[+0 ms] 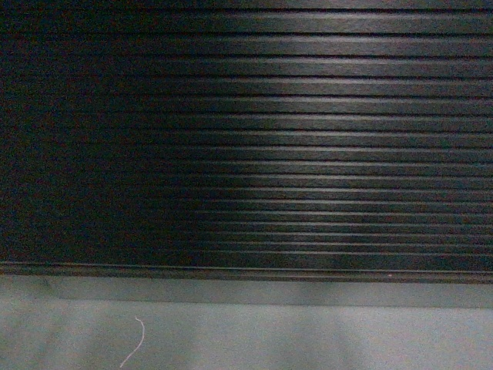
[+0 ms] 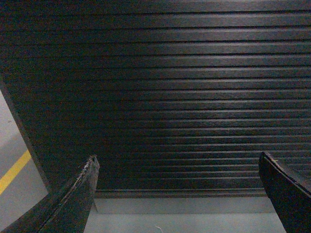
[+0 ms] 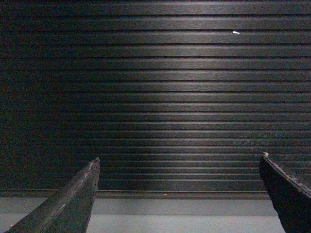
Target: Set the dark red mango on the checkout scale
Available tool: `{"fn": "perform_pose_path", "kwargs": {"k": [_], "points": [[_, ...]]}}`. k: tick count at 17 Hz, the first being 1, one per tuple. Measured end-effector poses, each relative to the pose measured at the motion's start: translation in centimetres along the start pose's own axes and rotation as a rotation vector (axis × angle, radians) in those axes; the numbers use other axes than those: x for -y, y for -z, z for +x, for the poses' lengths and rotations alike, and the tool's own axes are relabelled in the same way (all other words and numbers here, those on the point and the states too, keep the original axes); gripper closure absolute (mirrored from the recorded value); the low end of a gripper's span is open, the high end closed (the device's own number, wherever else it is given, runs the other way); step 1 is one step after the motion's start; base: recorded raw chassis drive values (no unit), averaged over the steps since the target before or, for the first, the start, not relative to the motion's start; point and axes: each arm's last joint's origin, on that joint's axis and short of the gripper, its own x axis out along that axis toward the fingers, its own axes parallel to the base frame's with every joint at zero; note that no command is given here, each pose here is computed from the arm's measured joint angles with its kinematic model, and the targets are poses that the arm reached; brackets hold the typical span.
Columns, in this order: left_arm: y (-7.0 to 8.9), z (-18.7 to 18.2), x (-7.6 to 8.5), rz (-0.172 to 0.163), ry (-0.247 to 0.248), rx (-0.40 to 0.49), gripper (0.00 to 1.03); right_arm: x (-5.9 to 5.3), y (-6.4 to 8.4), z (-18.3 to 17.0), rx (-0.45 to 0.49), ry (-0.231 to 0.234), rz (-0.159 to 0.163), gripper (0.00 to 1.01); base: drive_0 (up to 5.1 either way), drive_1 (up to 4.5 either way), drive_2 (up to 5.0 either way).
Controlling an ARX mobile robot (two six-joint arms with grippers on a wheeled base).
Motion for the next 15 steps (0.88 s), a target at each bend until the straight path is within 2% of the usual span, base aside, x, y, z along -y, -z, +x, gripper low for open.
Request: {"fn": "perform_pose_path", "kwargs": {"k": [9, 15], "points": [[0.0, 0.0, 0.0, 0.0, 0.0, 0.0, 0.05, 0.0, 0.0, 0.0, 0.0, 0.0, 0.0, 0.03, 0.0, 2.15, -2.1], [0.0, 0.0, 0.0, 0.0, 0.0, 0.0, 0.05, 0.0, 0.0, 0.0, 0.0, 0.0, 0.0, 0.03, 0.0, 0.22, -0.2]]}}
